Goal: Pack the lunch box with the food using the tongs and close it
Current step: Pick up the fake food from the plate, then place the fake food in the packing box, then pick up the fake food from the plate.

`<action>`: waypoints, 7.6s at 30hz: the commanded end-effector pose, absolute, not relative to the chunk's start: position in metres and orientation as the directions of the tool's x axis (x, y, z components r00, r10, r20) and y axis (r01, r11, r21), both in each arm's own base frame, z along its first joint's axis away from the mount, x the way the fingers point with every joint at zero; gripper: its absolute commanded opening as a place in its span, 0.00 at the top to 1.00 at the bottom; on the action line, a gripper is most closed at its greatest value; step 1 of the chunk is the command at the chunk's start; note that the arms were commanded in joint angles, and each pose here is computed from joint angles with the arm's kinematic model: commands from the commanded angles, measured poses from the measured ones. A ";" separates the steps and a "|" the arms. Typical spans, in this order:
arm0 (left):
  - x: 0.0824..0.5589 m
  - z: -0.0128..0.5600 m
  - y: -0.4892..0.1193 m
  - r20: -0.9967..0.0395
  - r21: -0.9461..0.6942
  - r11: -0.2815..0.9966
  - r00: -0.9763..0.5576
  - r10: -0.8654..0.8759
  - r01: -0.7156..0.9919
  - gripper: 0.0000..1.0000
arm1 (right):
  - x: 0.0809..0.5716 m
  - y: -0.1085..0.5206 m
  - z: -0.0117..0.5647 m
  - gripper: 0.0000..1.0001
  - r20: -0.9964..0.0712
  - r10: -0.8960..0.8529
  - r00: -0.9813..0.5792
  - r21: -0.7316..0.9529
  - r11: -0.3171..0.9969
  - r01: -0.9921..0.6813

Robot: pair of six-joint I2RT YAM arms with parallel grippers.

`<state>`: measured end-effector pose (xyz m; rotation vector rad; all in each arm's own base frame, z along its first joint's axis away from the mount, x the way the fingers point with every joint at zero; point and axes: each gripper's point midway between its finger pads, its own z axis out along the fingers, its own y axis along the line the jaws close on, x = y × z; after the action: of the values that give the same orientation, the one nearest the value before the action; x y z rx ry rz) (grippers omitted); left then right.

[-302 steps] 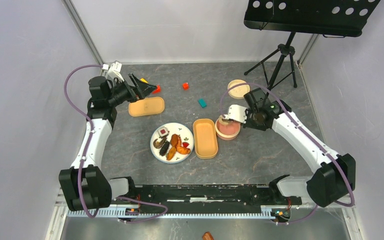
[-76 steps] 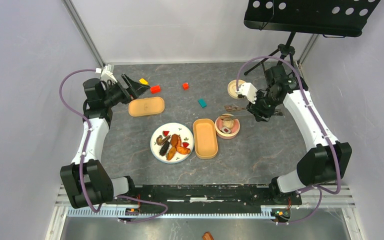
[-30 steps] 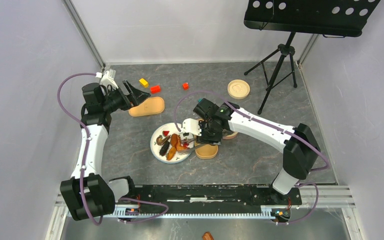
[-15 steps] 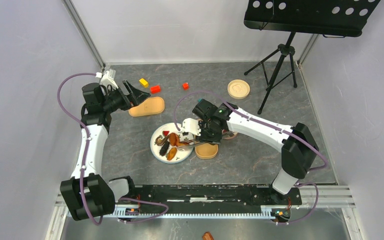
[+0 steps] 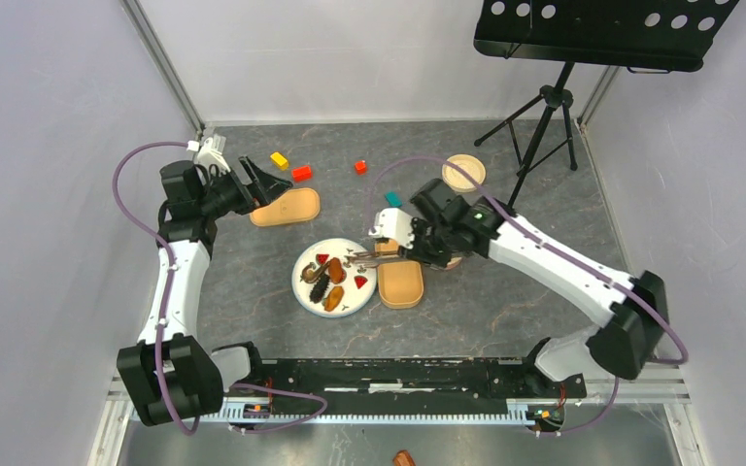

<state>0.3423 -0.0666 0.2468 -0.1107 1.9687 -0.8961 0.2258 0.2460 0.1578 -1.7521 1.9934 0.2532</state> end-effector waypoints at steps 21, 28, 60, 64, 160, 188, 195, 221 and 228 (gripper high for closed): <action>0.352 0.251 -0.070 -0.723 -0.636 0.708 -0.557 -0.409 0.306 0.01 | 0.232 0.166 0.172 1.00 -0.572 -0.798 -0.190 -0.354 0.449 -0.821; 0.351 0.256 -0.070 -0.737 -0.621 0.717 -0.547 -0.396 0.316 0.01 | 0.229 0.167 0.151 1.00 -0.545 -0.817 -0.188 -0.340 0.421 -0.841; 0.351 0.248 -0.066 -0.735 -0.617 0.731 -0.545 -0.403 0.291 0.01 | 0.260 0.220 0.125 0.70 -0.545 -0.828 -0.136 -0.266 0.324 -0.908; 0.352 0.250 -0.067 -0.737 -0.616 0.729 -0.544 -0.401 0.297 0.01 | 0.261 0.216 0.128 0.58 -0.532 -0.834 -0.144 -0.267 0.327 -0.907; 0.351 0.246 -0.067 -0.736 -0.613 0.729 -0.553 -0.389 0.303 0.01 | 0.264 0.288 0.199 0.50 -0.449 -0.796 0.406 -0.418 -0.215 -0.883; 0.348 0.254 -0.067 -0.747 -0.606 0.735 -0.536 -0.394 0.305 0.01 | 0.272 0.365 0.149 0.50 -0.328 -0.656 0.680 -0.436 -0.534 -0.725; 0.347 0.253 -0.067 -0.753 -0.598 0.739 -0.534 -0.385 0.311 0.01 | 0.276 0.374 0.142 0.50 -0.298 -0.646 0.703 -0.439 -0.561 -0.702; 0.351 0.239 -0.058 -0.740 -0.595 0.766 -0.540 -0.402 0.243 0.01 | 0.279 0.374 0.129 0.52 -0.192 -0.597 0.779 -0.376 -0.688 -0.620; 0.352 0.239 -0.058 -0.734 -0.600 0.765 -0.542 -0.408 0.236 0.01 | 0.272 0.370 0.125 0.57 -0.168 -0.591 0.789 -0.333 -0.719 -0.610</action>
<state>0.3511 -0.0583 0.2341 -0.1657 1.9978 -0.8524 0.2761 0.3687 0.1198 -2.5487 0.9773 0.0792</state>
